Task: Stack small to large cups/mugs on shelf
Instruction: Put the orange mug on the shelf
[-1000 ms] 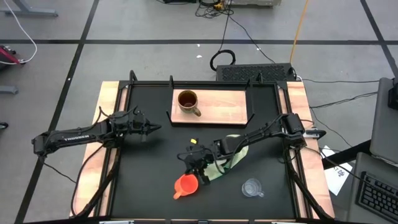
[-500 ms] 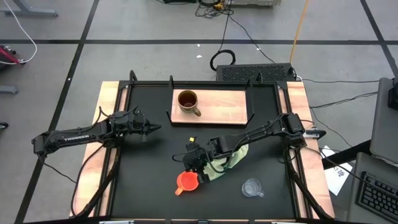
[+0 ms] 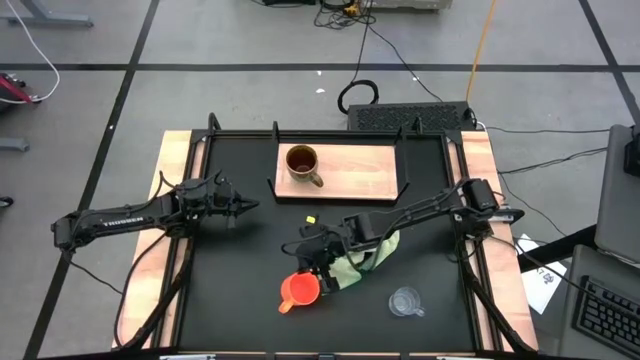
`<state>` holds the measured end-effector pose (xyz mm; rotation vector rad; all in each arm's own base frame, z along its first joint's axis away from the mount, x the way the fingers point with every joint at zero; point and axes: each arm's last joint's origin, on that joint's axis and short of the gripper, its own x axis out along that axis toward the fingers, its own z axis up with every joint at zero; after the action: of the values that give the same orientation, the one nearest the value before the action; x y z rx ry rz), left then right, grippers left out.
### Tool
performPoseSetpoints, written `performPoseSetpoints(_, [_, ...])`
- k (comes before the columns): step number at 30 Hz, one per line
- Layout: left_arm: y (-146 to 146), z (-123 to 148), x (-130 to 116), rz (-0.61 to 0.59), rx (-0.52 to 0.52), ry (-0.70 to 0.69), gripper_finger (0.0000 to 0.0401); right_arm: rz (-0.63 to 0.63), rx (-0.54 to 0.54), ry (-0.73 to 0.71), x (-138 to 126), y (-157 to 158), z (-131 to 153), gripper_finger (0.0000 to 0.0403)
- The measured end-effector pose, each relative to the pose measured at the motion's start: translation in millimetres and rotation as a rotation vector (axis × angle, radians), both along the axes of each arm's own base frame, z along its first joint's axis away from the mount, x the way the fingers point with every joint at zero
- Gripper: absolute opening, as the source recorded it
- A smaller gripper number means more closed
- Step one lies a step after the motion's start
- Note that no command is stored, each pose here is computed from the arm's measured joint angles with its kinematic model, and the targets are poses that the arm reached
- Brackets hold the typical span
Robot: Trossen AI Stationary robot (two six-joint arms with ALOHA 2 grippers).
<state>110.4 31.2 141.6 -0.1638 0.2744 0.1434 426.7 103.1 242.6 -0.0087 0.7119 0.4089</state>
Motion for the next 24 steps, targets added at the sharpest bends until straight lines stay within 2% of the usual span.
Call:
performPoseSetpoints(8, [0.0,0.0,0.0,0.000,0.000,0.000,0.0003,0.004,-0.002,-0.020,-9.6,-2.5,8.3,0.0000])
performPoseSetpoints(24, [0.3,0.5,0.1,0.006,0.010,-0.004,0.0003,-0.110,0.012,0.298,-36.6,-2.9,-3.8,0.0000])
